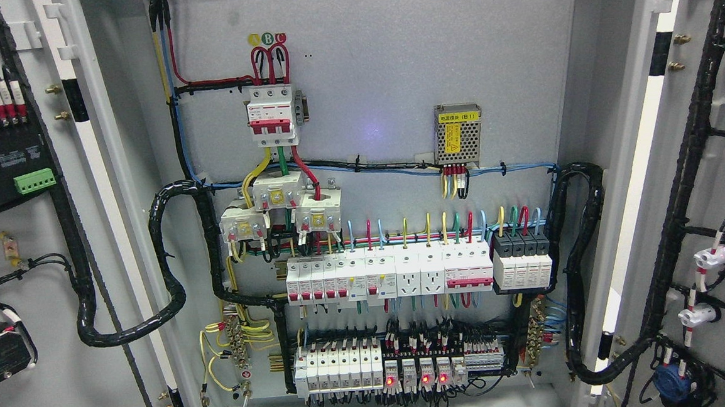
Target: Open door with both hands
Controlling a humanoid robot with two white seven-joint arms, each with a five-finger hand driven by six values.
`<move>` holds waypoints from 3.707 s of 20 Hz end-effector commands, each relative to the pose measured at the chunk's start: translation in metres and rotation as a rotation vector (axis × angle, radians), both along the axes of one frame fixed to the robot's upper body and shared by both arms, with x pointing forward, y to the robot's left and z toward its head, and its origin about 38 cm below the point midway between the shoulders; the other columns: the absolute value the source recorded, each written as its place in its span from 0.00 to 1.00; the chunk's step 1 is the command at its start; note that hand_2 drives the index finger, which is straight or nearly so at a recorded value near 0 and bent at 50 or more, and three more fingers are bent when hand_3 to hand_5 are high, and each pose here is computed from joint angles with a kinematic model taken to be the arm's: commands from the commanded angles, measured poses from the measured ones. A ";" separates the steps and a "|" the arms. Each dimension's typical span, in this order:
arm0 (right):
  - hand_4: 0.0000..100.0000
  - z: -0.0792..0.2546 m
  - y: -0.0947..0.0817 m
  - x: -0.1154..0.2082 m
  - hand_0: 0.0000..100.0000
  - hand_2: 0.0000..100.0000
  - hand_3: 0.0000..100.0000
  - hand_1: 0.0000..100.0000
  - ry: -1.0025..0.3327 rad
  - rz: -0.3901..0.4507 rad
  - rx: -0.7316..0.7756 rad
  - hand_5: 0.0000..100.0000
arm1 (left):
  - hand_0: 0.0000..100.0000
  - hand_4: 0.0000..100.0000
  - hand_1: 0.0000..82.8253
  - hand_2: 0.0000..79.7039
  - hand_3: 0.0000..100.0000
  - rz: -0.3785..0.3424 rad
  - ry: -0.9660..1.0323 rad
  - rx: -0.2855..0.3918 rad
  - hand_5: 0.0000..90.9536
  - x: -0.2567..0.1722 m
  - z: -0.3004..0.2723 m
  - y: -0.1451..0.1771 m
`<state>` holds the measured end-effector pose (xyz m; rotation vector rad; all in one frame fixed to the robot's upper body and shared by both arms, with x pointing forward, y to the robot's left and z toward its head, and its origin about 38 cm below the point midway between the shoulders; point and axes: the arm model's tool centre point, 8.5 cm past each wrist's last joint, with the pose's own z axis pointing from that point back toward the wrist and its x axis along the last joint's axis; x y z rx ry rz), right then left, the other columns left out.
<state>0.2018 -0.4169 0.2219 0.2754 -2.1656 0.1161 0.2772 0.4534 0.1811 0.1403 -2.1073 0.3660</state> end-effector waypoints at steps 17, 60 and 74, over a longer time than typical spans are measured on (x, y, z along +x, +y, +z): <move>0.00 -0.067 0.073 -0.003 0.19 0.00 0.00 0.00 0.214 0.199 -0.050 0.00 | 0.00 0.00 0.00 0.00 0.00 -0.234 0.117 0.102 0.00 -0.039 -0.054 -0.112; 0.00 -0.456 0.128 -0.268 0.19 0.00 0.00 0.00 1.710 0.061 -0.072 0.00 | 0.00 0.00 0.00 0.00 0.00 -0.205 1.527 -0.040 0.00 -0.318 -0.408 -0.139; 0.00 -0.470 0.157 -0.317 0.19 0.00 0.00 0.00 2.054 0.039 -0.299 0.00 | 0.00 0.00 0.00 0.00 0.00 -0.247 1.867 -0.152 0.00 -0.347 -0.427 -0.139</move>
